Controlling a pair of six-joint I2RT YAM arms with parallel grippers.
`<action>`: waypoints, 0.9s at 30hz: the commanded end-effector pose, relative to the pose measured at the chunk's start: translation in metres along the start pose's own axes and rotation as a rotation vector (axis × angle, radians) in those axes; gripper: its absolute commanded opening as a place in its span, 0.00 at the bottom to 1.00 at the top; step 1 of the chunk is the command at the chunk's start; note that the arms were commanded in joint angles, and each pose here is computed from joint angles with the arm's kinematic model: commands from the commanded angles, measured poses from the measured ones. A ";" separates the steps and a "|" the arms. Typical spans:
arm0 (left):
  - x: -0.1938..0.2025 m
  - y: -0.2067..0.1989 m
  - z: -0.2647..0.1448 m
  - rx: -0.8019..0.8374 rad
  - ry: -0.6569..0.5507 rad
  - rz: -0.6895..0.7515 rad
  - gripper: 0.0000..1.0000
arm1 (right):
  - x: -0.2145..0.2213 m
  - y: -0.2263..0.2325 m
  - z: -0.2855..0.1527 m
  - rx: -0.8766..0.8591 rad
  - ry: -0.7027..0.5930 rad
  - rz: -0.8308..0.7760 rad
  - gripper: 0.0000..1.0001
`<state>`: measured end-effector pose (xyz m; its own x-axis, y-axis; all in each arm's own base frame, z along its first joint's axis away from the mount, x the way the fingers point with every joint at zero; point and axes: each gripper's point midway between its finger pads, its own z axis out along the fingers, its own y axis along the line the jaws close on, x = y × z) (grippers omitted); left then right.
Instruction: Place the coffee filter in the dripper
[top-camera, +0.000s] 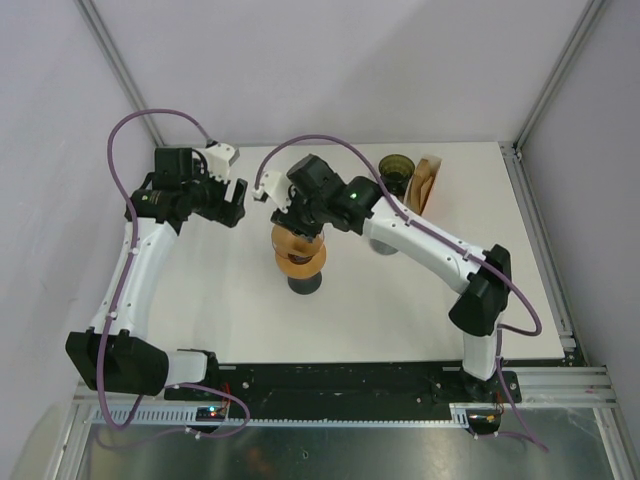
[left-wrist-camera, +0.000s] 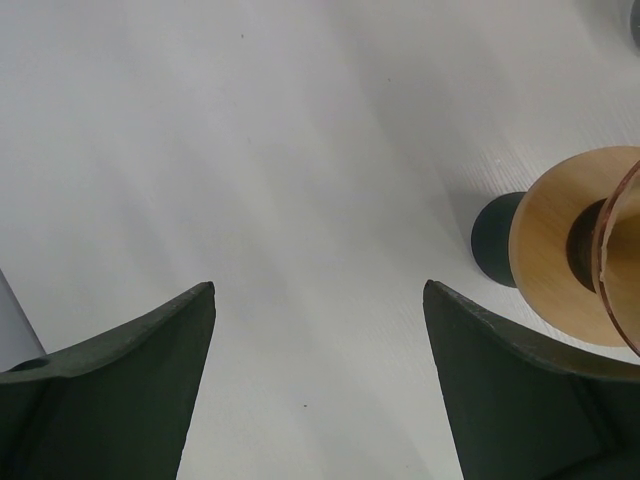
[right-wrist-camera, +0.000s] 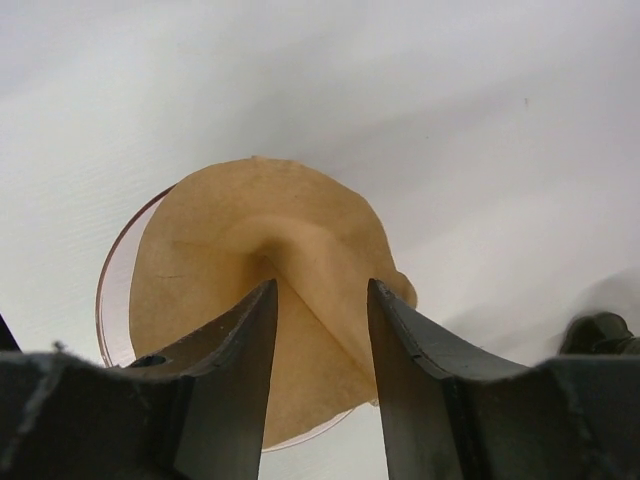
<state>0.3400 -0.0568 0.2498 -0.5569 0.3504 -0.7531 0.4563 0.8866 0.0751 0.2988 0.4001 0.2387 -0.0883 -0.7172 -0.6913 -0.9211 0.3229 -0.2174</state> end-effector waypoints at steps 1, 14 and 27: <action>-0.008 -0.007 -0.008 0.031 -0.059 0.013 0.89 | -0.048 -0.024 -0.051 0.084 -0.196 0.070 0.47; 0.004 -0.021 0.000 0.105 -0.045 -0.001 0.84 | -0.013 -0.024 -0.145 0.088 -0.522 0.168 0.56; 0.004 -0.017 -0.002 0.078 -0.051 0.005 0.85 | 0.082 0.120 -0.074 -0.268 -0.473 -0.396 0.30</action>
<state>0.3294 -0.0721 0.2339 -0.5629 0.3415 -0.7527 0.5166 0.8562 0.0021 0.1722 0.3146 0.2093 0.1432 -0.4581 -0.8773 -0.9788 0.0655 -0.1939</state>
